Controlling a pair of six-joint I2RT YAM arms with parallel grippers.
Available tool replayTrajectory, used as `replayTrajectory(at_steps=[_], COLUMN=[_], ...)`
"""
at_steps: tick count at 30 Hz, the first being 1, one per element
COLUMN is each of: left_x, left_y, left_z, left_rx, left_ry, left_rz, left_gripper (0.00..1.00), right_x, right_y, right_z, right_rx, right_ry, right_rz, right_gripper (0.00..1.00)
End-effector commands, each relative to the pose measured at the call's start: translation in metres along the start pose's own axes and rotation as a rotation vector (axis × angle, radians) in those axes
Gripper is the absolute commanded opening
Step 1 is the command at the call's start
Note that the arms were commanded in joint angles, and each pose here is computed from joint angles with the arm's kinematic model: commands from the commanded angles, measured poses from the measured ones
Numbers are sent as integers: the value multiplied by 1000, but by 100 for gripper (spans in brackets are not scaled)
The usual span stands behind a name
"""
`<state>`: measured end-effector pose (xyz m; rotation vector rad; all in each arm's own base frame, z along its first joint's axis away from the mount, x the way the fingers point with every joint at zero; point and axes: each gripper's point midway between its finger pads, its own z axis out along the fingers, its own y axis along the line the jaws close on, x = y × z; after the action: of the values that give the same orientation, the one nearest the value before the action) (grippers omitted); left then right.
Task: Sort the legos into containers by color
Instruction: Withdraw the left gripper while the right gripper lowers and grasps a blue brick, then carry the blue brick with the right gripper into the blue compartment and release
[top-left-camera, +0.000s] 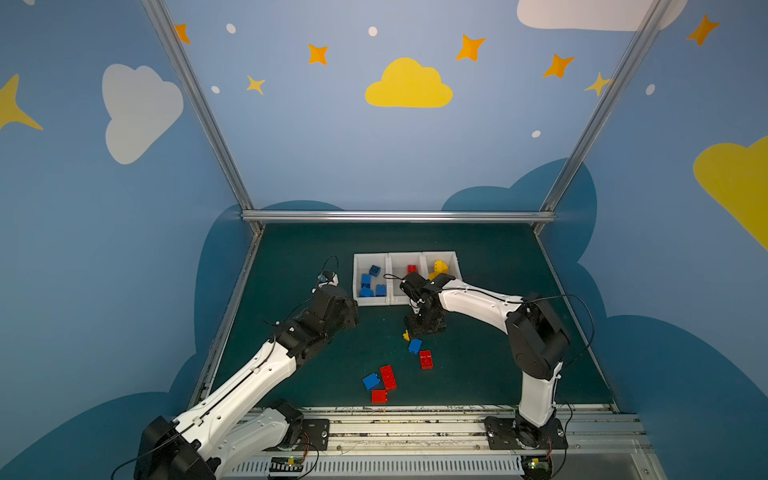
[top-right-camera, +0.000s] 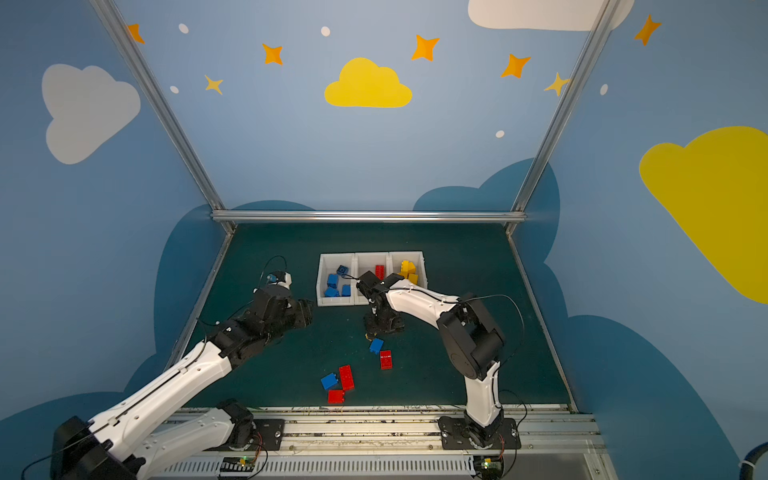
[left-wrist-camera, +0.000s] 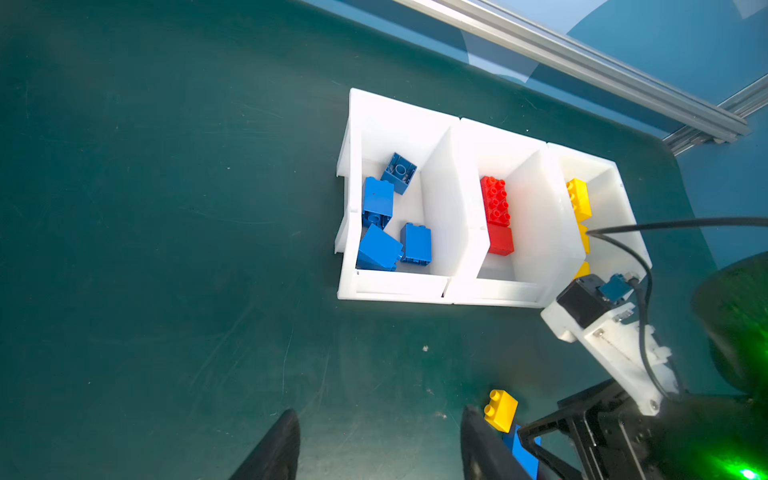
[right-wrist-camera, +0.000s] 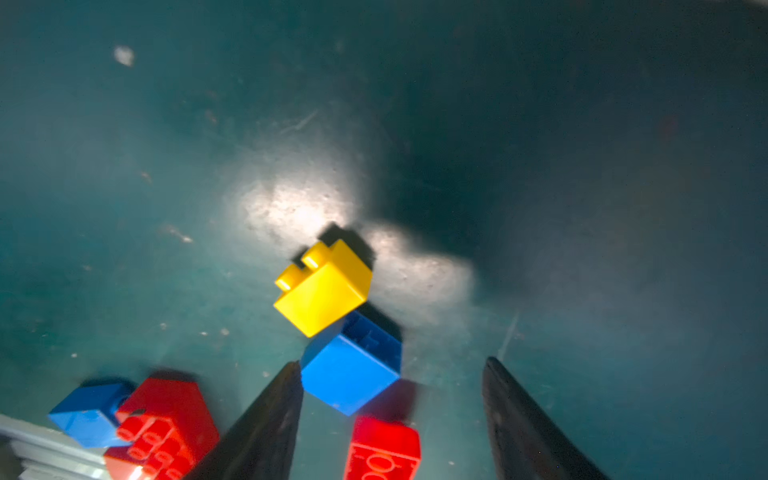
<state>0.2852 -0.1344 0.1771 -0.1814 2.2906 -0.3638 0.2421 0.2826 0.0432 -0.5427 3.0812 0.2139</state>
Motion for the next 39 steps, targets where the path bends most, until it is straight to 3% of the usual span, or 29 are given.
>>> replayTrajectory(at_steps=[1, 16, 25, 36, 39], left_x=[-1, 5, 7, 9, 10], left_y=[0, -4, -5, 6, 14], left_z=[2, 14, 16, 9, 5], left_rx=[4, 10, 13, -13, -38], left_ry=[-6, 26, 34, 14, 5], left_rz=[-16, -21, -16, -28, -49], left_gripper=[62, 63, 64, 64, 64], right_x=[1, 29, 22, 26, 25], right_y=[13, 22, 36, 31, 38], right_z=[7, 27, 32, 37, 34], right_rx=[-53, -87, -57, 72, 54], right_ry=[21, 95, 91, 96, 89], right_rz=[9, 17, -44, -105, -120], right_gripper=[67, 64, 59, 34, 29])
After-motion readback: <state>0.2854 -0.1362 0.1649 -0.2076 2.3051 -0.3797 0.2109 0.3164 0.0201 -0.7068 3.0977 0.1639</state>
